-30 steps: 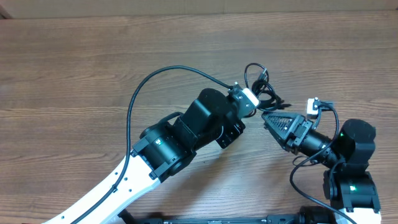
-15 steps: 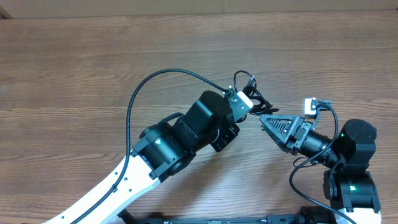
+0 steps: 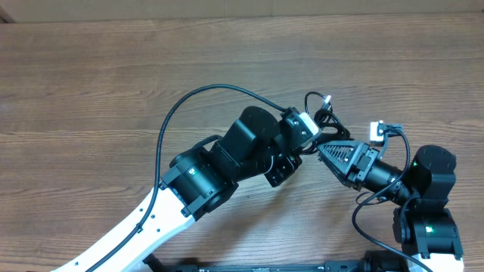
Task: Untangle cables
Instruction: 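Close the right gripper on a cable strand held by the left gripper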
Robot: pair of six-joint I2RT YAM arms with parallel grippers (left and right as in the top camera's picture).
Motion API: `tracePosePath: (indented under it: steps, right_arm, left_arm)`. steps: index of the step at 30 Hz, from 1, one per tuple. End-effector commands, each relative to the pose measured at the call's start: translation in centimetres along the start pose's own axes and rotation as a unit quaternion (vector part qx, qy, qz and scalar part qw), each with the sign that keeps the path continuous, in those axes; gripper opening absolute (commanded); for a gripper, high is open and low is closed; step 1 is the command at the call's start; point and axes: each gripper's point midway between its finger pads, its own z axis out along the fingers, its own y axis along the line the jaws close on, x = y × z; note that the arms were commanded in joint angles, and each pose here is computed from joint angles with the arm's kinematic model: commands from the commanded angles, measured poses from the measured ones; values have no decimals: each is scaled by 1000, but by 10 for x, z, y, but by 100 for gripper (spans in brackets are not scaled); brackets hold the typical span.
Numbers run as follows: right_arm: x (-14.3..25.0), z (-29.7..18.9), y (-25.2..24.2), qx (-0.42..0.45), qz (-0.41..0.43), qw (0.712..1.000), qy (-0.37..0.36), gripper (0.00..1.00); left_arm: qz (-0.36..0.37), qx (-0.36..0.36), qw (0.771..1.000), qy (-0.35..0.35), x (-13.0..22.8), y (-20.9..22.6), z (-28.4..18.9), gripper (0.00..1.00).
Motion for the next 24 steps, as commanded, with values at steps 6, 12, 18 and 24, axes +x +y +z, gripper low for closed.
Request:
tracePosePath:
  steps: [6, 12, 18, 24]
  right_arm:
    - [-10, -1, -1, 15, -6, 999, -28, 65]
    - [-18, -3, -18, 54, 17, 997, -59, 66]
    - [-21, -4, -24, 68, 23, 995, -72, 66]
    - [-21, -4, -25, 69, 24, 995, -71, 66]
  left_arm:
    - [5, 60, 998, -34, -20, -23, -13, 4]
    - [21, 81, 995, -61, -30, -34, -33, 5]
    - [48, 77, 990, -103, -44, -40, -63, 4]
    - [61, 96, 984, -140, -58, -49, -81, 4]
